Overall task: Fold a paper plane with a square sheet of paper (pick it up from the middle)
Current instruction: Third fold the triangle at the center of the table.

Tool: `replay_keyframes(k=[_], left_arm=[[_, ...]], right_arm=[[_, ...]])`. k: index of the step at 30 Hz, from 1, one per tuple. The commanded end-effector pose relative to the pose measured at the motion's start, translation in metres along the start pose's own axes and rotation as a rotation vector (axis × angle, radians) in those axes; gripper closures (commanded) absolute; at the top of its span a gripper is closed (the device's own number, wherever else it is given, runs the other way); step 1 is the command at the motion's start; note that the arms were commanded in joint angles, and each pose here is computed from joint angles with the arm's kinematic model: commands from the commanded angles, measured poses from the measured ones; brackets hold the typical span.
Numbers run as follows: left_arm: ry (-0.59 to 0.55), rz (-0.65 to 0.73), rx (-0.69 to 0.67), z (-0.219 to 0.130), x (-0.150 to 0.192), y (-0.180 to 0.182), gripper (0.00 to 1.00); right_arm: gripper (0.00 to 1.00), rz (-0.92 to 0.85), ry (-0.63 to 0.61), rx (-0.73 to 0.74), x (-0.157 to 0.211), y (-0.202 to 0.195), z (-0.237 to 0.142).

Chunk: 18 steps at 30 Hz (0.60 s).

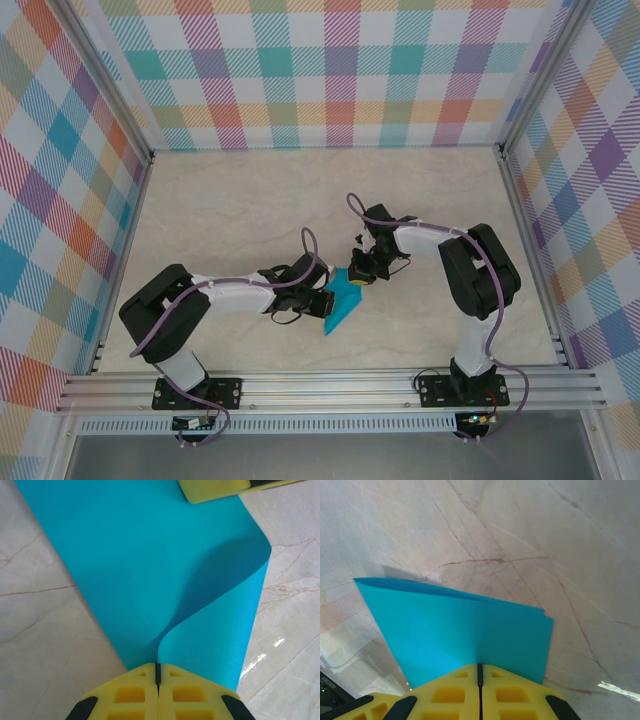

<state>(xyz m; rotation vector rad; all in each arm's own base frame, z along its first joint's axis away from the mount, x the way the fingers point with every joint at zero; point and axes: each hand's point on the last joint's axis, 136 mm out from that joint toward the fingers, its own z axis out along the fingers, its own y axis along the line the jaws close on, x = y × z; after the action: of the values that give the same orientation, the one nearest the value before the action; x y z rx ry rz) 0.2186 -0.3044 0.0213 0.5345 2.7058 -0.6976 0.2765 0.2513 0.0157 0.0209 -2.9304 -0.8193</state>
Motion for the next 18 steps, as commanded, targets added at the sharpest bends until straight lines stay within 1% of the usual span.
replay_keyframes(k=[1,7,12,18], left_arm=[[-0.031,0.017,0.055,-0.0040,-0.0159,-0.0111,0.98],[-0.016,0.024,0.057,-0.0053,-0.0143,-0.0121,0.98],[-0.031,0.025,0.079,-0.0112,-0.0171,-0.0172,0.97],[-0.003,0.021,0.029,-0.0043,-0.0129,-0.0074,0.97]], right_arm=[[0.93,0.024,0.058,0.057,0.0143,-0.0200,0.0146],[0.93,0.030,0.063,0.060,0.0144,-0.0213,0.0163],[0.93,0.033,0.063,0.066,0.0140,-0.0231,0.0169],[0.93,0.034,0.064,0.068,0.0139,-0.0235,0.0170]])
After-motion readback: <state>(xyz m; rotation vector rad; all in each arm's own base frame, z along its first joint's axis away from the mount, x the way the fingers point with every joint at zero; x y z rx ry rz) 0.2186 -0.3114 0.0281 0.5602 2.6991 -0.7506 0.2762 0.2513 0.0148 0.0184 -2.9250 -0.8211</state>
